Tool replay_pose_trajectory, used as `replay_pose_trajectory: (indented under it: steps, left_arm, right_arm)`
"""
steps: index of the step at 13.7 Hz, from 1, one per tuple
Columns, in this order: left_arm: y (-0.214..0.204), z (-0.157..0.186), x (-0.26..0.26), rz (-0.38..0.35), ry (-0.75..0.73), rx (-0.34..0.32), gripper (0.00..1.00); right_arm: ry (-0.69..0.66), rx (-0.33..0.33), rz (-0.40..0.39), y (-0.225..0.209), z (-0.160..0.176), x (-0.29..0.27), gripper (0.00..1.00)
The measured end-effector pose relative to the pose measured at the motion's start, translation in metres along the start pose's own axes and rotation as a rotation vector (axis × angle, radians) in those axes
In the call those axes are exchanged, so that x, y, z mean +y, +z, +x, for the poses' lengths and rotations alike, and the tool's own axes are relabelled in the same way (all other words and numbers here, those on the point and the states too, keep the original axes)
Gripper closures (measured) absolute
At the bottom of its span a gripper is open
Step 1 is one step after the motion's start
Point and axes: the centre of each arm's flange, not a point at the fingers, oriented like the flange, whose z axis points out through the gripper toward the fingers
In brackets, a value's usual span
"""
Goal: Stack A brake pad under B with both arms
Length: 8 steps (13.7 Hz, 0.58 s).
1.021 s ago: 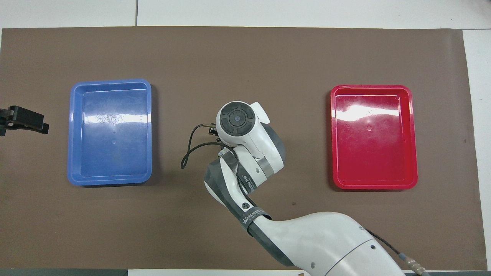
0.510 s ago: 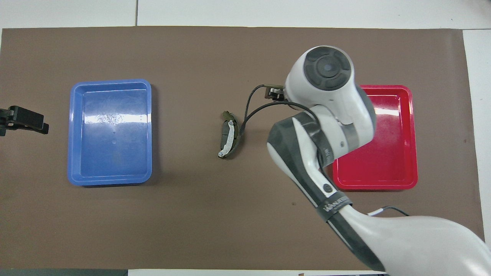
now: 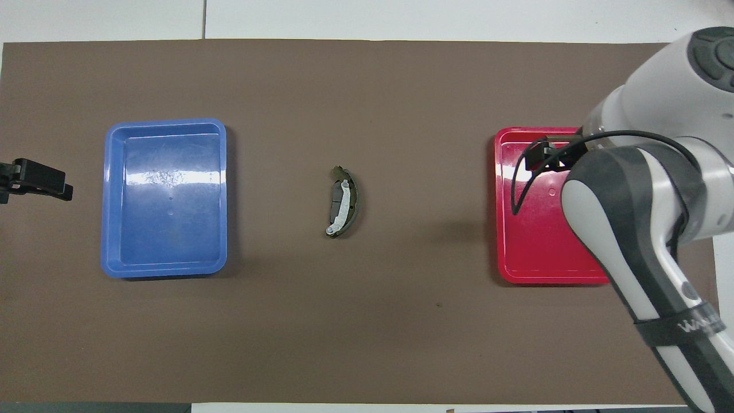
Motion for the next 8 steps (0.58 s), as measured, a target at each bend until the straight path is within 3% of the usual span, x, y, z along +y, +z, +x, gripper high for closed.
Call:
replay_pose_trajectory:
  steps: [5, 8]
  left_arm:
    - [0.000, 0.000, 0.000, 0.000, 0.000, 0.000, 0.00]
    - [0.000, 0.000, 0.000, 0.000, 0.000, 0.000, 0.00]
  right_arm:
    - [0.020, -0.063, 0.027, -0.009, -0.037, 0.103, 0.00]
    - [0.031, -0.014, 0.038, -0.043, -0.048, 0.118, 0.00]
